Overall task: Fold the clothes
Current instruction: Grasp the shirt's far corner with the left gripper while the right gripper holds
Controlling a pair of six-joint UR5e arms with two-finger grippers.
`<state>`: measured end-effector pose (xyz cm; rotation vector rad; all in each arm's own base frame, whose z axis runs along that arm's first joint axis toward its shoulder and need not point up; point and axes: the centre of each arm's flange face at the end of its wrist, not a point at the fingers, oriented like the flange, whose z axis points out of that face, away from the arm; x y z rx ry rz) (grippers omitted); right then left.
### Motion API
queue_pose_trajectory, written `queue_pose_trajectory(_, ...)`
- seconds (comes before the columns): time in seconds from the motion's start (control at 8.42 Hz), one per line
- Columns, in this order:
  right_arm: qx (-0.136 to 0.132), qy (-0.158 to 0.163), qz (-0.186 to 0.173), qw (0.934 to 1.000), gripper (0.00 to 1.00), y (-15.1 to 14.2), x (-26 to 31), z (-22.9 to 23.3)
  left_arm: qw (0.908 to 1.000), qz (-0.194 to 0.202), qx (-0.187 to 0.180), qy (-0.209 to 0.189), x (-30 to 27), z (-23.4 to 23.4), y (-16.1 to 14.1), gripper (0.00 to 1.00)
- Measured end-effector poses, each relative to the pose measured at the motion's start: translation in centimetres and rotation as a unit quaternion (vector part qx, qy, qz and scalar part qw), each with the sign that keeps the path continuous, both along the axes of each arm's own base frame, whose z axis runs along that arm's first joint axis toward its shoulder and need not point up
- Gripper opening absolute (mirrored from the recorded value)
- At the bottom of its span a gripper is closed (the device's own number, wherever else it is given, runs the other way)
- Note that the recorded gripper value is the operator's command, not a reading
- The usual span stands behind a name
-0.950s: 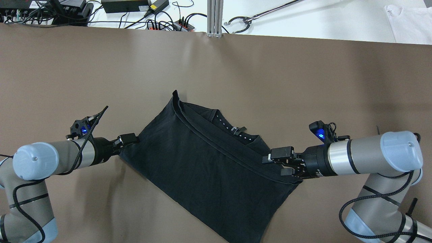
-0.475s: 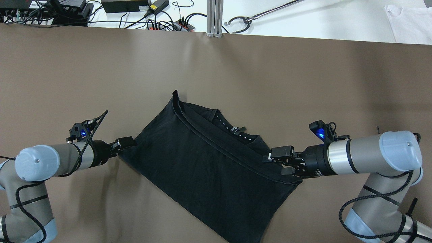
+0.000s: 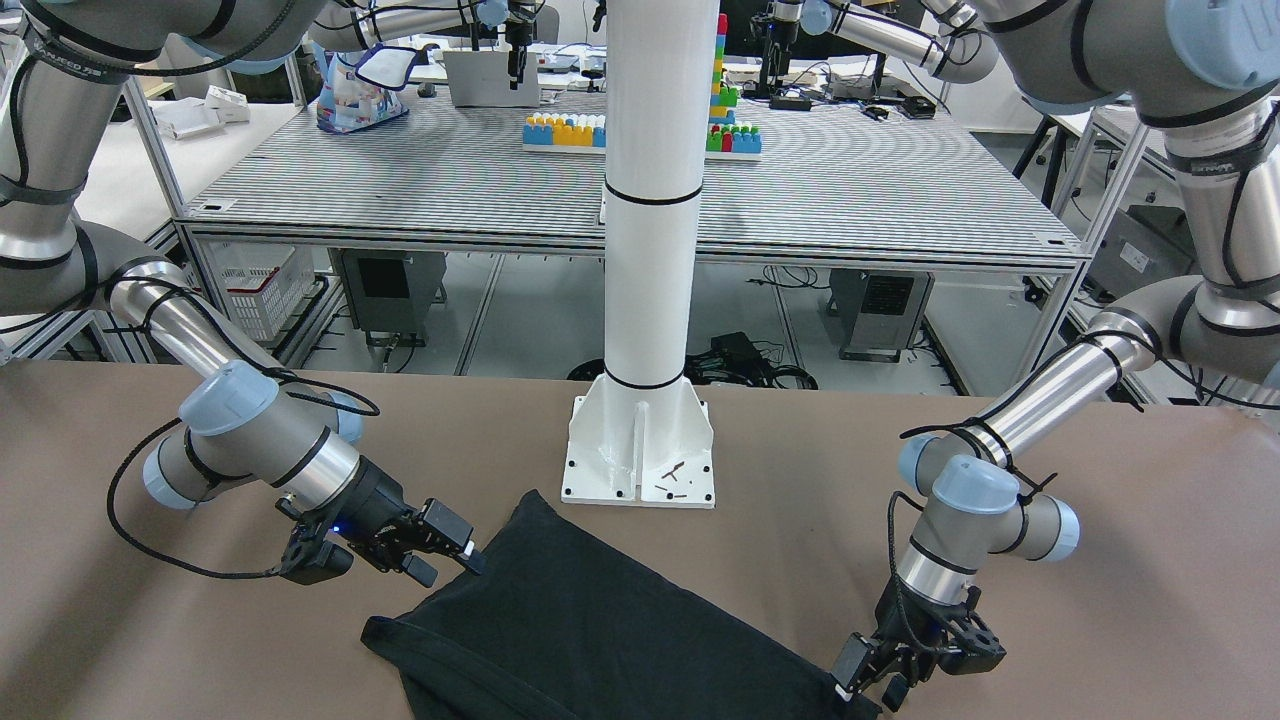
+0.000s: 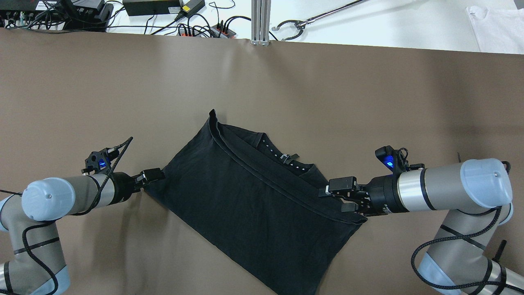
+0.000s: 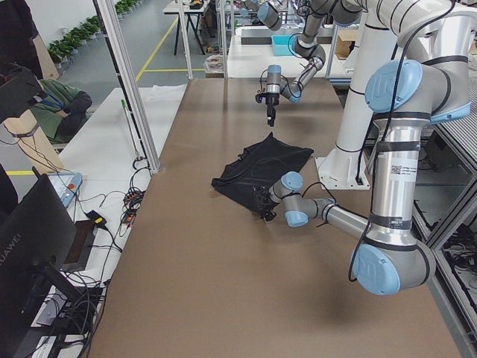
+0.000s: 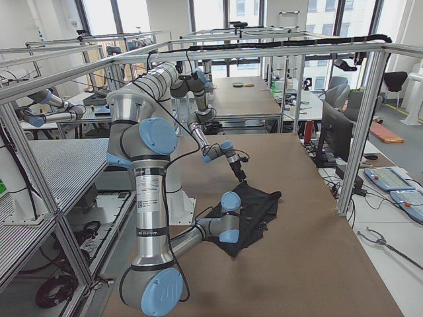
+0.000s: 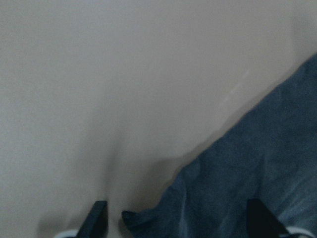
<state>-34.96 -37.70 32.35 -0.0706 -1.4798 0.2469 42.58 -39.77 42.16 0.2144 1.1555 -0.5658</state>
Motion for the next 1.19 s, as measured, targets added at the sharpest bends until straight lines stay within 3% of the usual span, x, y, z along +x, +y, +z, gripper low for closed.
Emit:
queue_pose_trajectory(0.24, 0.000, 0.000, 0.000, 1.0000, 0.95, 0.0, 0.0, 0.0, 1.0000, 0.002, 0.005, -0.002, 0.0, -0.1, 0.0, 0.03)
queue_pose_trajectory(1.19, 0.001, -0.001, 0.004, 1.0000, 0.95, -0.2, 0.3, -0.1, 0.9995, 0.006, 0.017, 0.024, -0.4, -3.4, 0.7, 0.00)
